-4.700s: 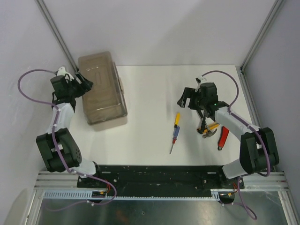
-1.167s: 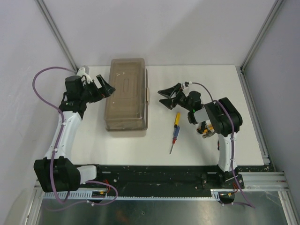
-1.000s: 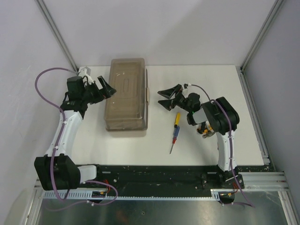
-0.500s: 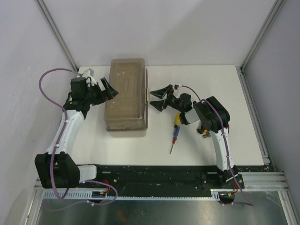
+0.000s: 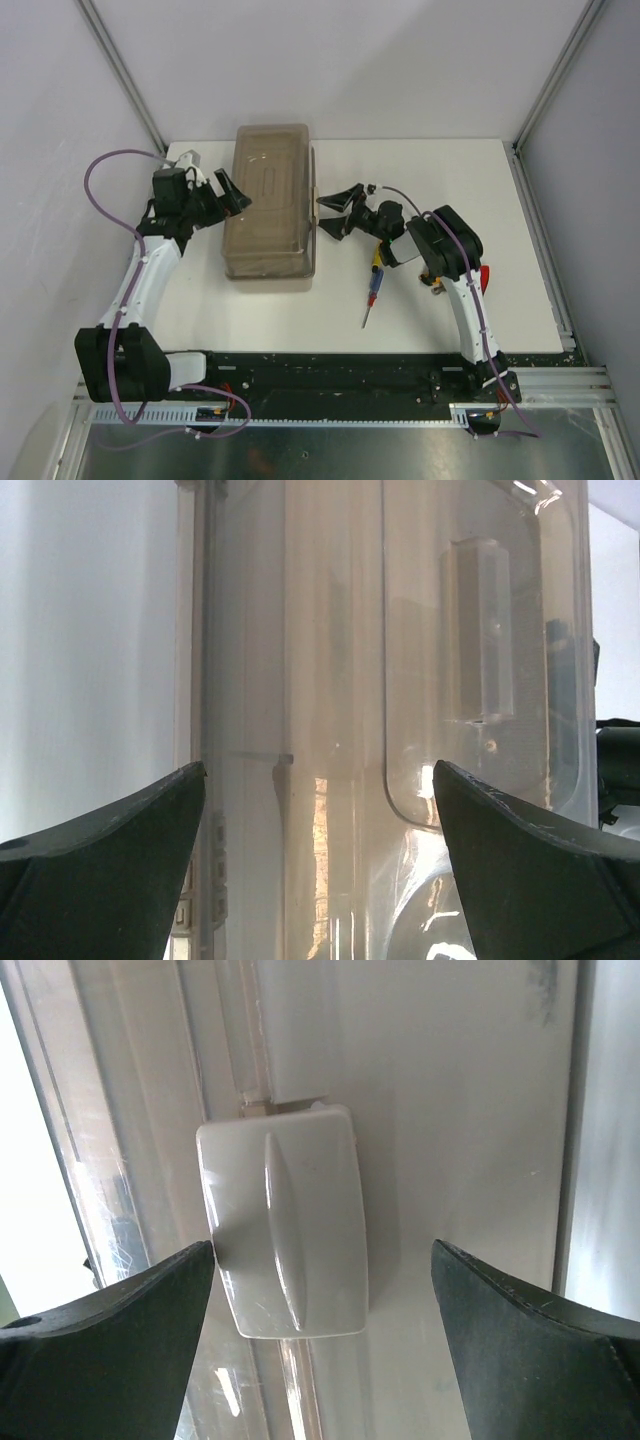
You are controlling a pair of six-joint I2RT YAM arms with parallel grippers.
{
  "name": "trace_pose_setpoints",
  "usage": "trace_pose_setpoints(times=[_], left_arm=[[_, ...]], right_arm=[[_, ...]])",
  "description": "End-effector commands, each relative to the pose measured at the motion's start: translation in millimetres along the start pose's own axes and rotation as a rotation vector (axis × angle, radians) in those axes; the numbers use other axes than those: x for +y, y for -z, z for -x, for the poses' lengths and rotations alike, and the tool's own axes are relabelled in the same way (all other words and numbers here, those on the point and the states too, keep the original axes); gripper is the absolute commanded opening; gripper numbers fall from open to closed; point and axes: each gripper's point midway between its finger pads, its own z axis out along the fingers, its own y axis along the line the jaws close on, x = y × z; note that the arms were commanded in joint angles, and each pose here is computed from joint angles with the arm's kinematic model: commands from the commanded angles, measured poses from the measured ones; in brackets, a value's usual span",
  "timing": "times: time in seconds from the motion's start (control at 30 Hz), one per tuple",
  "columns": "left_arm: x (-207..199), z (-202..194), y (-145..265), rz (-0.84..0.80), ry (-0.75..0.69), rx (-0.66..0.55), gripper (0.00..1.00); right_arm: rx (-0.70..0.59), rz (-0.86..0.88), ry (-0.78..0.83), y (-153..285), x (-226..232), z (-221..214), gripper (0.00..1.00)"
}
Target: Pack the tool kit
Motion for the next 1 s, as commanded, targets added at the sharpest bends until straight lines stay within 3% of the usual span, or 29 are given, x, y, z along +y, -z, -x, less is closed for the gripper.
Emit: trace_pose_setpoints(times=[0.0,0.2,0.5,0.73,0.97], left_arm=[[-2.3,-3.7,1.8,-0.006,0.006,-0.006,1.0],[-2.4,-6.2,1.0,-0.011,0.004,0.002,0.99],[-1.7,-7.0,0.0,-0.013,-0.009,0.006,0.95],[-7.4,-10.7,-2.5,-0.022,-0.026,0.018,0.95],[-10.2,-15.6,-5.8,-0.028,-0.036,0.033,0.95]], right_arm=[[0.094,0.248,0.221,2.9,58.4,-25.7,0.94],[0.124,0.25,0.247,-0.7,55.9,-34.4,0.92],[0.167,0.276,0.305,-4.1,65.2,-46.4,0.78],[0.168,0.31,0.324,-3.4,80.9,-50.2,0.89],[0.17,0.325,0.318,-3.2,90.0,-52.1,0.86]])
